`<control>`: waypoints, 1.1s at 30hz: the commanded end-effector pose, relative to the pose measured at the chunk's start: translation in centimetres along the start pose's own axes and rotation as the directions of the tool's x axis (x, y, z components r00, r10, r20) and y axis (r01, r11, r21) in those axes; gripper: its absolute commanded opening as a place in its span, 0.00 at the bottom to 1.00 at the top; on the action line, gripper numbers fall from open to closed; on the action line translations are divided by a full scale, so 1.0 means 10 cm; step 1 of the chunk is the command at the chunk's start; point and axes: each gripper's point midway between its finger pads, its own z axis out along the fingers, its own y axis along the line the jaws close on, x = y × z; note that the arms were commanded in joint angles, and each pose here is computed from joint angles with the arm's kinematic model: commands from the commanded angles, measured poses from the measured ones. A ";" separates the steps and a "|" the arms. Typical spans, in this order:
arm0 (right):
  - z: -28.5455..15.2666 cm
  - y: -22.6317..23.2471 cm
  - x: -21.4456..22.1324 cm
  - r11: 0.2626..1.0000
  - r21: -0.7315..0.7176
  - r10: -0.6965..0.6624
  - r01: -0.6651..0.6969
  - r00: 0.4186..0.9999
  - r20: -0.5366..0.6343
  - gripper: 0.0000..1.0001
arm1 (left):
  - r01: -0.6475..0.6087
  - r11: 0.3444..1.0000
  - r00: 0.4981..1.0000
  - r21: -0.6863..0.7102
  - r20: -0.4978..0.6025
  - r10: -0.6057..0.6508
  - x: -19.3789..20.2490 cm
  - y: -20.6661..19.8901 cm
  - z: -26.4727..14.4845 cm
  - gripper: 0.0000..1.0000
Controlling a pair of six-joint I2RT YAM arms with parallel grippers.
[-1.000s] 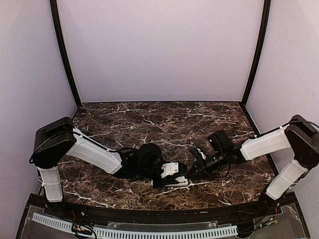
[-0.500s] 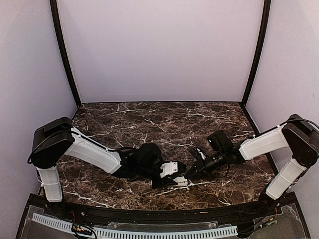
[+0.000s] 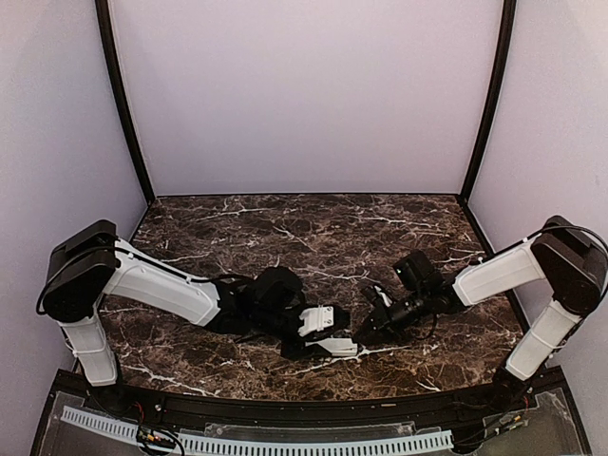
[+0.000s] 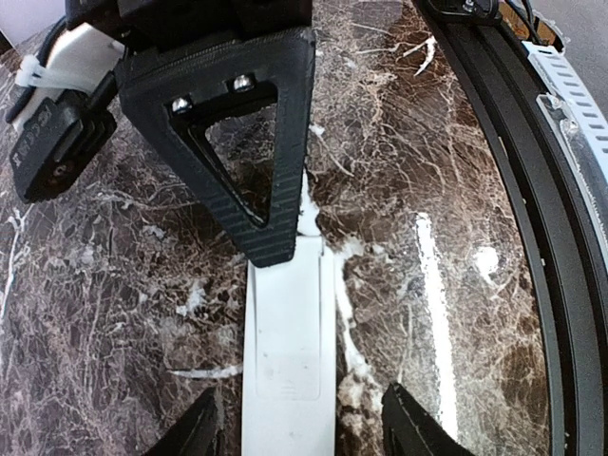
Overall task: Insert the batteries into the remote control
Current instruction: Load the battery cover onto the remote control without the battery cover.
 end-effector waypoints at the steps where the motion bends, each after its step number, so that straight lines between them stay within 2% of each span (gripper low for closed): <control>1: 0.09 -0.10 0.00 0.999 0.042 0.004 -0.004 1.000 0.002 0.00 | -0.041 0.999 0.999 0.011 0.003 0.041 0.00 -0.08 -0.17 0.56; 9: 0.09 -0.13 -0.01 0.998 0.063 -0.003 0.002 1.000 0.008 0.00 | -0.019 0.999 1.000 0.030 0.000 0.019 0.03 -0.08 -0.04 0.56; 15: 0.08 -0.13 -0.04 0.997 0.078 -0.022 0.021 1.000 0.019 0.00 | -0.049 0.997 0.999 0.061 0.004 0.049 0.06 -0.13 0.01 0.56; 21: 0.09 -0.14 -0.05 0.996 0.082 -0.037 0.035 0.999 0.018 0.00 | -0.092 0.995 0.994 0.041 0.060 0.089 0.02 -0.14 -0.02 0.57; 26: 0.09 -0.15 -0.06 0.996 0.085 -0.044 0.042 0.999 0.022 0.00 | -0.058 0.998 0.998 0.008 0.016 0.058 0.03 0.01 0.16 0.57; 30: 0.10 -0.16 -0.06 0.995 0.086 -0.054 0.052 0.998 0.024 0.00 | -0.047 0.999 0.998 -0.017 0.045 0.048 -0.07 0.09 0.21 0.57; 33: 0.11 -0.16 -0.07 0.994 0.087 -0.063 0.061 0.998 0.022 0.00 | -0.016 1.000 1.000 -0.001 0.025 0.016 -0.04 0.08 0.26 0.58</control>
